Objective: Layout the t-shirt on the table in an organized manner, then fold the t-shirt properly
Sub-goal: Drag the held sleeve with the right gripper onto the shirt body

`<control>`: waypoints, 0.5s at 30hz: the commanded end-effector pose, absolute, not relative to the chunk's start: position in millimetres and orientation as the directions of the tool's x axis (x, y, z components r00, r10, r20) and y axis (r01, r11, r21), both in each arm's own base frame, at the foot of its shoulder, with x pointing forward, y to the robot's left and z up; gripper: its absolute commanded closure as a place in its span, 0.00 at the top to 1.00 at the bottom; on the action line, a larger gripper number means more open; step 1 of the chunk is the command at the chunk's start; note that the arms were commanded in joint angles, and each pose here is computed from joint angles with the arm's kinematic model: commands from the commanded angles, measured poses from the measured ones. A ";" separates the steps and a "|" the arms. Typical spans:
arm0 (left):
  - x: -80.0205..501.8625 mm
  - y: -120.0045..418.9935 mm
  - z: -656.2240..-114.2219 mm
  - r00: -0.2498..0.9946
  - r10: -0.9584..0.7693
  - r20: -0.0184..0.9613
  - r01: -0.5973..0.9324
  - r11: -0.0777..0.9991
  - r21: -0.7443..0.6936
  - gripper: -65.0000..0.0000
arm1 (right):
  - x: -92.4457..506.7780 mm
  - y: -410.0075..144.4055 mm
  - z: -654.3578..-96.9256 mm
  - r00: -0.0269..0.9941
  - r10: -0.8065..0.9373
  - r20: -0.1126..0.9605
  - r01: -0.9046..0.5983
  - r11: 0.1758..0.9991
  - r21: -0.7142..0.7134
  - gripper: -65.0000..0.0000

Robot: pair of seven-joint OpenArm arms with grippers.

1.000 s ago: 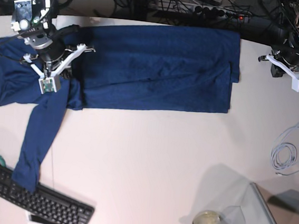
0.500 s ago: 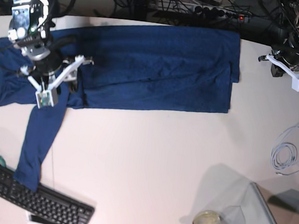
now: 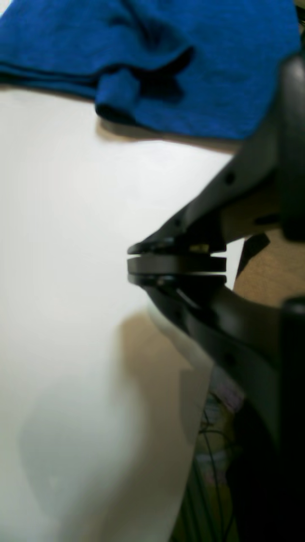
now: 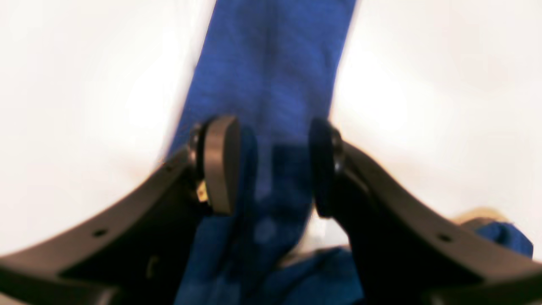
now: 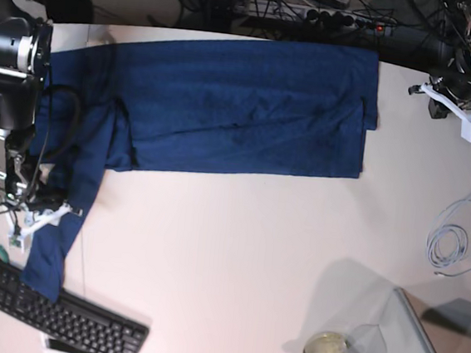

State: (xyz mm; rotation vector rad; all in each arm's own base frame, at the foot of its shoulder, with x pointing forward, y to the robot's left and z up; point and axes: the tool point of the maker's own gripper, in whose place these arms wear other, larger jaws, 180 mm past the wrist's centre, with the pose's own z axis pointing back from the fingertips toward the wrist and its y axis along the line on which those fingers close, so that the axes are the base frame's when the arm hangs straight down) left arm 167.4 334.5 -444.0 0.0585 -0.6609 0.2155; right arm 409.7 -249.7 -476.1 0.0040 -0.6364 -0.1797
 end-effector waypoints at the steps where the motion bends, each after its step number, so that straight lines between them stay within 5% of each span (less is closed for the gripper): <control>1: 173.0 340.8 -434.2 0.748 0.163 0.643 -0.212 0.977 -0.001 0.00 | 427.3 -259.5 -459.6 0.750 -0.161 0.641 0.169 0.984 0.050 0.39; 15: 174.2 338.6 -438.9 0.750 0.176 0.637 -0.216 0.976 -0.015 0.00 | 409.8 -273.7 -479.1 0.747 -0.155 0.646 0.184 0.983 0.023 0.39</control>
